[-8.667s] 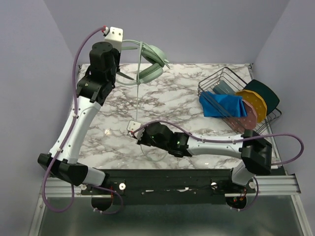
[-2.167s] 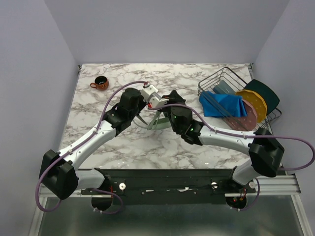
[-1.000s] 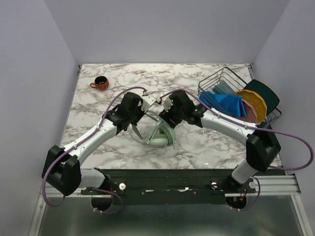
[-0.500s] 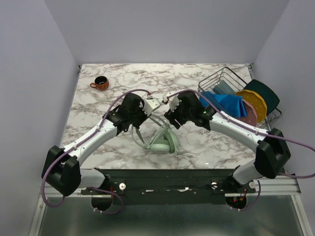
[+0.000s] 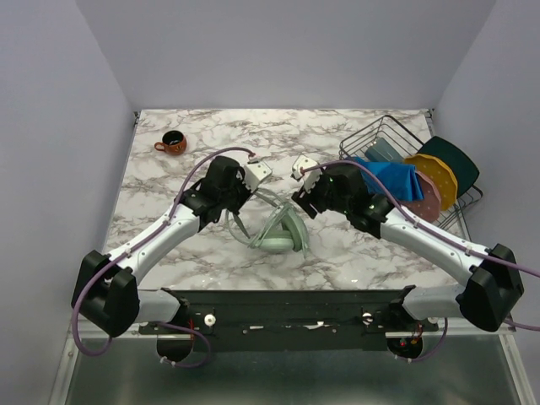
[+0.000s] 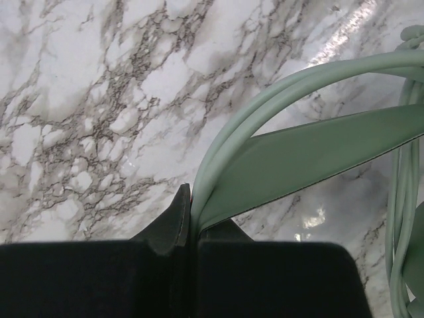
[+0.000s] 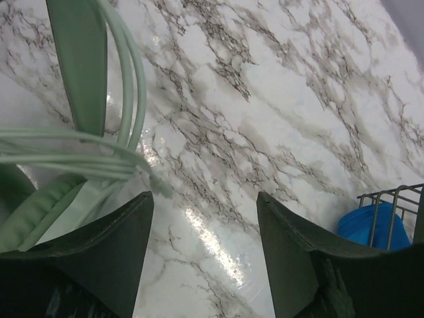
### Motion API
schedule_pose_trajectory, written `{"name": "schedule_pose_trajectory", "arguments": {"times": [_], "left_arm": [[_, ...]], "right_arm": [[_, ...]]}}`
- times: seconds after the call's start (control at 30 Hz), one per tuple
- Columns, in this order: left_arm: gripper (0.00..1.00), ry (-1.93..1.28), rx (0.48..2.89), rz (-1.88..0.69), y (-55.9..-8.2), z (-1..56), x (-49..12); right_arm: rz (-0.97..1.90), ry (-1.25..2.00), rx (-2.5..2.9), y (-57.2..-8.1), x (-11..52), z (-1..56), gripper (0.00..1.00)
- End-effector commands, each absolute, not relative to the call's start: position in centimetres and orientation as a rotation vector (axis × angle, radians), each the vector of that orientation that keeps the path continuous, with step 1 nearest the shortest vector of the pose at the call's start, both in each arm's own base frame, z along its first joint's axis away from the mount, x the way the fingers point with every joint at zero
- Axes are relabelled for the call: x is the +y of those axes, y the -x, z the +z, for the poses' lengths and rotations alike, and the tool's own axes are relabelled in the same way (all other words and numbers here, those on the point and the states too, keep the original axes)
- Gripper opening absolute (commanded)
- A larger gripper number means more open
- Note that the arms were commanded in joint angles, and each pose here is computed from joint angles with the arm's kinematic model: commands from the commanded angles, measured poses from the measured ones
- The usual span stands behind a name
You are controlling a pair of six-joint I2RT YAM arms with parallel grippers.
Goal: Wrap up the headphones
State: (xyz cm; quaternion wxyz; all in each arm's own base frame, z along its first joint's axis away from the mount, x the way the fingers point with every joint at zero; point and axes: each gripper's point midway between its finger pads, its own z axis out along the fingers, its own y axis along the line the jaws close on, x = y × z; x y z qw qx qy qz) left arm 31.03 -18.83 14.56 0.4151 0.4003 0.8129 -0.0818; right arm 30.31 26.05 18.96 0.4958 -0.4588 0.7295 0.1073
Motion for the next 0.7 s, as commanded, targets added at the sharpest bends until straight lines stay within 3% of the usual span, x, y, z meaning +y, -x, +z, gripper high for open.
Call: {"name": "schedule_pose_trajectory", "arguments": {"times": [0.0, 0.3, 0.67], "left_arm": [[0.00, -0.761, 1.983, -0.155, -35.1, 17.3, -16.7], [0.00, -0.491, 2.047, -0.046, -38.7, 15.5, -8.1], [0.00, -0.255, 2.114, 0.033, -37.9, 12.5, 4.2]], "right_arm": [[0.298, 1.100, 1.744, -30.0, 26.3, 19.2, 0.72], [0.303, 0.911, 1.880, -30.4, 25.4, 18.3, 0.72], [0.295, 0.930, 1.929, -29.3, 24.5, 15.9, 0.72]]}}
